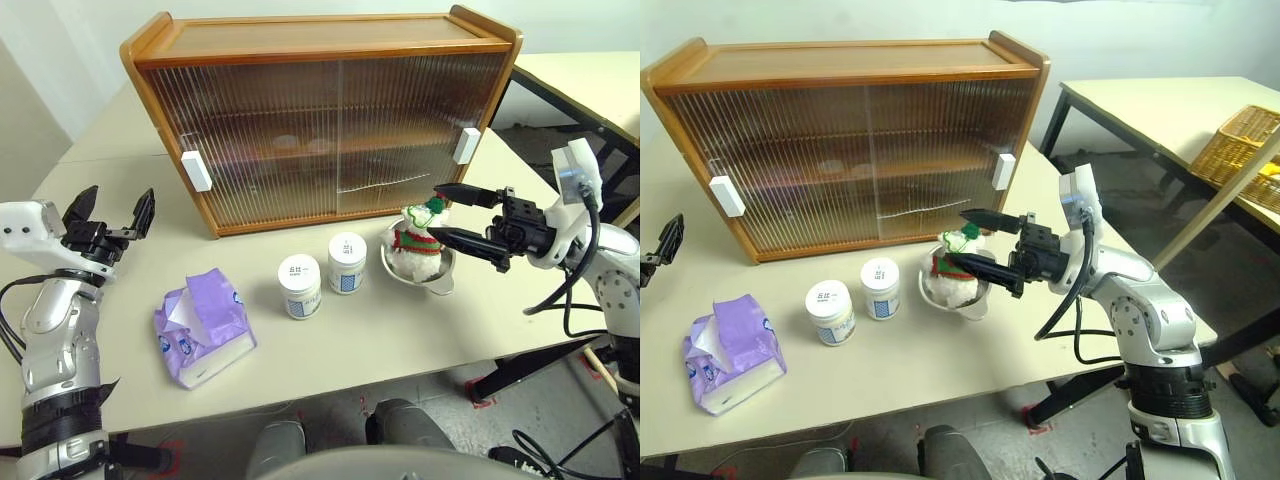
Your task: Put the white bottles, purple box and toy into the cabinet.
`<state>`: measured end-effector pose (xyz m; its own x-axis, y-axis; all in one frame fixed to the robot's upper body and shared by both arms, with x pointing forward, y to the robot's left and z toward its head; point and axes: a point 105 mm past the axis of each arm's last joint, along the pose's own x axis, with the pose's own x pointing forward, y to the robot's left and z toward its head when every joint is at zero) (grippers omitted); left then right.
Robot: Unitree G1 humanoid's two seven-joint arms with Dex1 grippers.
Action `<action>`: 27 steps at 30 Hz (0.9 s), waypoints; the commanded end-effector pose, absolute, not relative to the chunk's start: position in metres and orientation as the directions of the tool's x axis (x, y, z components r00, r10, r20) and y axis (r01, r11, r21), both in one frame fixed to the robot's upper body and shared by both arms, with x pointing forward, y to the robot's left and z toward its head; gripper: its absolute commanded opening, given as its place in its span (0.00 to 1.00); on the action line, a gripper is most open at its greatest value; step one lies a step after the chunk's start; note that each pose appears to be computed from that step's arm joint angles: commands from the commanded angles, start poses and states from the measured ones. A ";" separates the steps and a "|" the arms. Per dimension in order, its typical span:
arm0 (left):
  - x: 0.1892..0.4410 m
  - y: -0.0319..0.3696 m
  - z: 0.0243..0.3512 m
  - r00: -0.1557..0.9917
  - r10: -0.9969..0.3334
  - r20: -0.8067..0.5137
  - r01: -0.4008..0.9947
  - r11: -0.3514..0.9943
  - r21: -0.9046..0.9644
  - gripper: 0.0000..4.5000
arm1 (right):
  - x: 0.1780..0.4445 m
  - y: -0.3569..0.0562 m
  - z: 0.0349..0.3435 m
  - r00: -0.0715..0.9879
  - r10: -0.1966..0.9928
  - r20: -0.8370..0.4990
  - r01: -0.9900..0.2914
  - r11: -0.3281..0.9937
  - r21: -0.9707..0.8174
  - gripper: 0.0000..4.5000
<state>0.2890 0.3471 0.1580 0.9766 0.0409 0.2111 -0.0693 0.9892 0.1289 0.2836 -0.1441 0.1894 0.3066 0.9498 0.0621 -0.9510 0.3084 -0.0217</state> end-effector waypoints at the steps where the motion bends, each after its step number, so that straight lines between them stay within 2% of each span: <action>1: 0.286 0.331 0.157 0.982 -0.055 0.180 0.038 0.995 0.097 0.91 | 0.286 -0.138 0.184 0.283 0.958 0.047 -0.958 0.285 -0.033 1.00; 3: 0.283 0.330 0.156 0.983 -0.073 0.169 0.062 0.995 0.073 0.78 | 0.286 -0.138 0.184 0.281 0.958 0.048 -0.959 0.283 -0.035 1.00; 12: 0.292 0.321 0.157 0.971 -0.193 0.142 0.188 0.981 0.048 0.05 | 0.286 -0.135 0.184 0.270 0.961 0.055 -0.962 0.272 -0.035 1.00; 13: 0.294 0.321 0.157 0.970 -0.199 0.139 0.194 0.980 0.049 0.01 | 0.285 -0.135 0.184 0.268 0.962 0.055 -0.962 0.270 -0.034 1.00; 17: 0.301 0.316 0.154 0.961 -0.248 0.120 0.245 0.969 0.037 0.01 | 0.283 -0.134 0.182 0.268 0.962 0.055 -0.962 0.270 -0.032 1.00; 20: 0.302 0.299 0.146 0.937 -0.337 0.093 0.338 0.941 0.008 0.01 | 0.283 -0.135 0.181 0.279 0.959 0.055 -0.959 0.281 -0.033 1.00; 27: 0.310 0.289 0.142 0.918 -0.382 0.101 0.384 0.923 0.007 0.01 | 0.281 -0.136 0.179 0.294 0.954 0.052 -0.955 0.296 -0.034 1.00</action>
<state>0.3072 0.2930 0.1463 0.9237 -0.3664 0.1118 0.3684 0.9297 0.0028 0.2822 -0.1371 0.1776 0.2938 0.9539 0.0613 -0.9554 0.2951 -0.0125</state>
